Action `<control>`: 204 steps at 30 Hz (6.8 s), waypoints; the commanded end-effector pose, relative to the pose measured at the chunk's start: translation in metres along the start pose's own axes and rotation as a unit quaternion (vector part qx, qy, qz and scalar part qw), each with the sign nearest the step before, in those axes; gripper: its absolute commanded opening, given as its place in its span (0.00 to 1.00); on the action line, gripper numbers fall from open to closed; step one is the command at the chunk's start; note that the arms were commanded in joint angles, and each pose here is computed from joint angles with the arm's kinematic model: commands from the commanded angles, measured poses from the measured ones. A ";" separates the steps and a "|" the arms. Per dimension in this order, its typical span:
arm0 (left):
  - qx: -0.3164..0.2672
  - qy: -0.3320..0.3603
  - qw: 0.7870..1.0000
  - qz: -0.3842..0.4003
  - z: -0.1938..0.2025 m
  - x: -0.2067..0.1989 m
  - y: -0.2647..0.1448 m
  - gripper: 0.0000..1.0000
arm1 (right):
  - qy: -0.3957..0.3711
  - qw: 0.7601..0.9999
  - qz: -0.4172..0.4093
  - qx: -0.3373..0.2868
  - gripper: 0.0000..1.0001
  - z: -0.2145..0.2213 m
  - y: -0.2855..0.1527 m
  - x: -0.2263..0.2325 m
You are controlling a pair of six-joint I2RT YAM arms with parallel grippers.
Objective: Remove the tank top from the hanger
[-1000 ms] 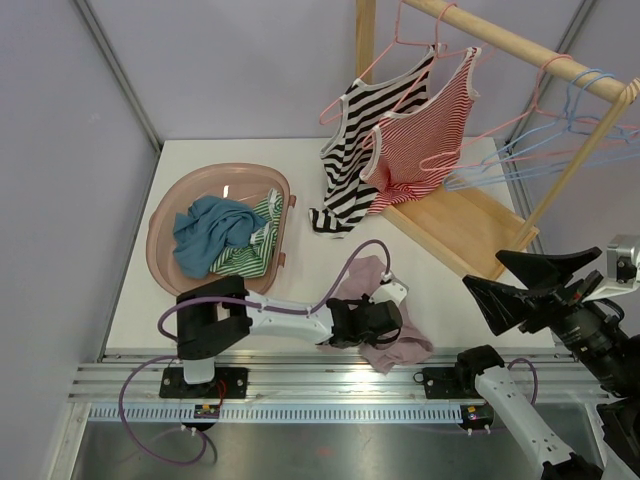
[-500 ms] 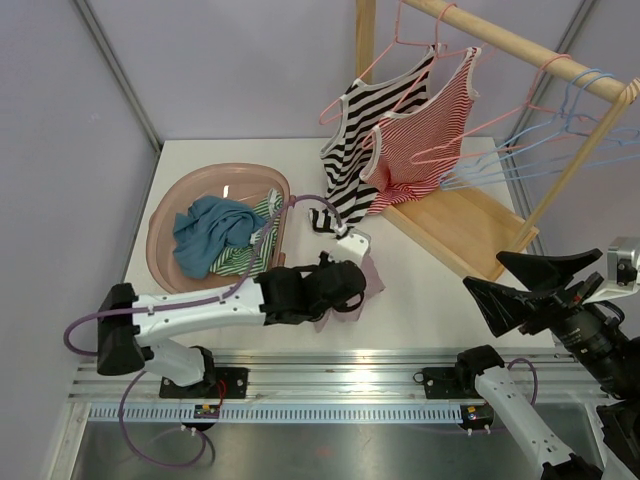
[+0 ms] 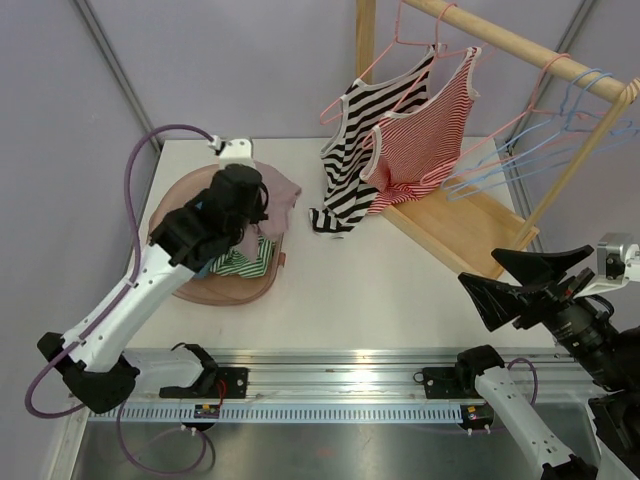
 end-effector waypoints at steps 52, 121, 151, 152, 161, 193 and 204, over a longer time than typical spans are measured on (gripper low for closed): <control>-0.089 -0.043 0.981 0.169 0.088 0.052 -0.047 0.99 | 0.068 0.924 0.361 -0.105 0.90 -0.074 0.283 -0.150; -0.094 -0.041 0.963 0.250 0.068 0.032 -0.052 0.99 | 0.047 0.988 0.117 0.088 0.00 -0.018 0.167 -0.037; -0.283 0.062 0.922 0.257 -0.073 -0.099 -0.118 0.99 | 0.133 0.940 -0.171 0.265 0.00 0.027 0.070 0.042; -0.284 0.064 0.922 0.255 -0.074 -0.103 -0.116 0.99 | 0.135 0.939 -0.177 0.264 0.00 0.026 0.068 0.043; -0.276 0.082 0.936 0.201 -0.077 -0.121 -0.093 0.66 | 0.125 0.941 -0.177 0.261 0.00 0.031 0.063 0.040; -0.099 -0.024 0.974 0.203 -0.049 -0.039 -0.046 0.00 | 0.000 0.950 -0.285 0.126 0.00 0.060 0.032 0.021; -0.103 0.042 0.852 0.511 0.014 -0.100 -0.098 0.00 | 0.105 0.937 -0.312 -0.115 0.00 0.001 0.106 0.025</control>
Point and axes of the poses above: each gripper's point midway between its finger pads, its own y axis out along the fingers, its own x axis along the line the jaws close on, z = x × y, the point moved 5 cm from there along -y, back along the fingers, and after that the axes turned 13 degrees about y, right-handed, at the moved point
